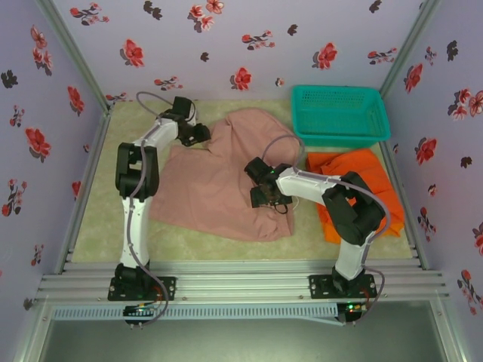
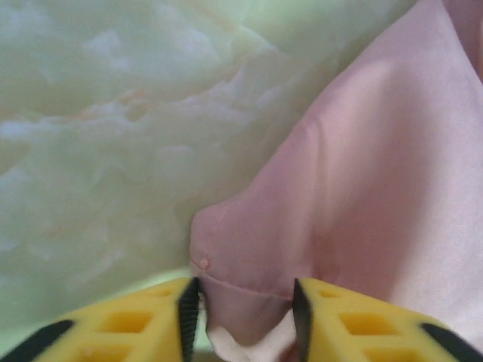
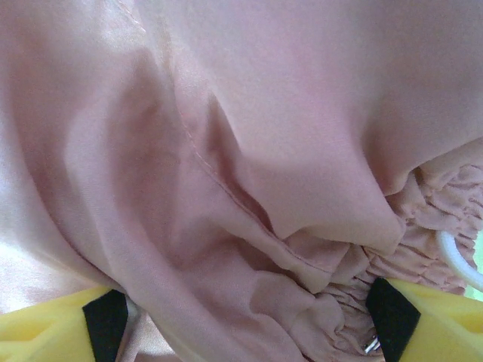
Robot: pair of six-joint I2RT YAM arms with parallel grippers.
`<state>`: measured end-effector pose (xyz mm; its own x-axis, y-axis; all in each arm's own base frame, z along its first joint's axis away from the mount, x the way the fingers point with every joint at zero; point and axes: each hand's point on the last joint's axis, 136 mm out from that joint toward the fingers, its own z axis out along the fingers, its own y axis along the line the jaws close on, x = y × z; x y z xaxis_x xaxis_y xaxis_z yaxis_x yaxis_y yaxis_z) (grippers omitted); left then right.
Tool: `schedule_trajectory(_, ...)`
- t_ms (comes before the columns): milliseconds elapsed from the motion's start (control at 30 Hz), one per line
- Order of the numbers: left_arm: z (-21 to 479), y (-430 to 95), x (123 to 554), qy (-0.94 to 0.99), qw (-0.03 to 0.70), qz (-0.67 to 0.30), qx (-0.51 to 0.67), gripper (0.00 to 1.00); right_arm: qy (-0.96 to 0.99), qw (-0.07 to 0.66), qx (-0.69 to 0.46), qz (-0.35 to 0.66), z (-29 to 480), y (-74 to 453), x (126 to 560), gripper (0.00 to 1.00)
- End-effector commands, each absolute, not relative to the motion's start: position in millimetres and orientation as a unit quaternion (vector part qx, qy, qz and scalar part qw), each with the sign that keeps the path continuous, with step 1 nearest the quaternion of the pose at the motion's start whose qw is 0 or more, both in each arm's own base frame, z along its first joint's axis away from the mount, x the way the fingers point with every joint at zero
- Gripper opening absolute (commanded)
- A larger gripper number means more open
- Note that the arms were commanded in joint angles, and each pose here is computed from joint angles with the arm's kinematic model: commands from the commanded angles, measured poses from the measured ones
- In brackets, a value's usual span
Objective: Fold and stack the shorts
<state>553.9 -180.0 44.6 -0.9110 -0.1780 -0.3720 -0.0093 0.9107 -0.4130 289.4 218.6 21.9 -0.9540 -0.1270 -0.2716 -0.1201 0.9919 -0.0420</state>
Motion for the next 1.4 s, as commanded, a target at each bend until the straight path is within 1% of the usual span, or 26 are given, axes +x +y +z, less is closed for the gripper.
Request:
schedule_trajectory(0,35.7,-184.4,554.3,0.959,0.188,-0.206,-0.049,0.3,0.989,0.139,-0.048,-0.012,22.2,213.2,285.6,0.85)
schedule_trajectory(133,42.9,-184.6,554.8,0.958,0.194,-0.206,-0.046,0.06,0.989,0.141,-0.046,-0.016,21.5,209.6,284.3,0.85)
schedule_trajectory(200,61.9,-175.8,558.3,0.956,0.216,-0.192,-0.042,0.0,0.989,0.142,-0.046,-0.018,22.3,208.8,284.1,0.85)
schedule_trajectory(300,107.0,-151.1,563.4,0.95,0.27,-0.151,-0.033,0.0,0.989,0.141,-0.048,-0.024,21.8,205.8,282.7,0.85)
schedule_trajectory(433,184.3,-105.3,559.4,0.931,0.359,-0.063,-0.018,0.0,0.989,0.136,-0.045,-0.028,17.8,202.6,279.5,0.85)
schedule_trajectory(533,215.3,-73.2,549.4,0.917,0.399,0.009,-0.006,0.01,0.99,0.131,-0.044,-0.026,13.3,202.6,276.7,0.85)
schedule_trajectory(567,219.7,-65.1,547.0,0.913,0.406,0.023,-0.006,0.06,0.99,0.129,-0.043,-0.024,12.3,202.7,276.0,0.85)
schedule_trajectory(600,222.2,-55.4,544.2,0.912,0.409,0.034,-0.007,0.14,0.991,0.128,-0.043,-0.02,11.2,204.0,275.3,0.85)
schedule_trajectory(667,223.7,-37.5,540.4,0.91,0.41,0.049,-0.02,0.39,0.991,0.127,-0.044,-0.013,11.5,206.6,275.0,0.85)
schedule_trajectory(700,223.3,-27.9,538.0,0.911,0.408,0.052,-0.03,0.56,0.991,0.125,-0.047,-0.007,12.0,209.2,274.5,0.86)
schedule_trajectory(733,227.6,-19.6,535.0,0.91,0.409,0.051,-0.044,0.68,0.991,0.126,-0.051,-0.001,14.8,212.5,275.0,0.86)
schedule_trajectory(800,237.5,-10.5,525.8,0.906,0.416,0.045,-0.06,0.76,0.989,0.131,-0.063,0.015,23.5,220.4,276.0,0.88)
schedule_trajectory(833,245.0,-9.5,519.3,0.902,0.425,0.038,-0.067,0.84,0.988,0.134,-0.072,0.024,29.6,225.6,275.9,0.89)
schedule_trajectory(867,250.5,-11.7,512.9,0.898,0.433,0.028,-0.068,0.88,0.986,0.14,-0.078,0.037,38.2,231.0,276.8,0.9)
schedule_trajectory(967,265.0,-24.2,491.3,0.882,0.464,-0.029,-0.079,0.99,0.978,0.164,-0.098,0.088,73.4,249.4,280.6,0.94)
schedule_trajectory(1033,263.0,-34.1,480.3,0.873,0.474,-0.075,-0.091,0.99,0.969,0.189,-0.107,0.12,102.3,259.4,285.4,0.98)
schedule_trajectory(1100,254.0,-48.2,477.4,0.872,0.466,-0.122,-0.091,0.99,0.961,0.21,-0.115,0.137,125.2,265.8,290.4,0.99)
schedule_trajectory(1167,244.0,-63.1,482.5,0.875,0.446,-0.165,-0.088,0.99,0.955,0.228,-0.119,0.147,145.7,271.9,298.7,0.99)
schedule_trajectory(1267,223.3,-80.2,502.8,0.885,0.408,-0.207,-0.088,0.99,0.953,0.241,-0.118,0.141,164.4,277.6,316.2,0.99)
schedule_trajectory(1367,196.3,-98.9,525.2,0.9,0.361,-0.233,-0.077,0.93,0.953,0.247,-0.1,0.147,168.4,283.2,331.7,0.99)
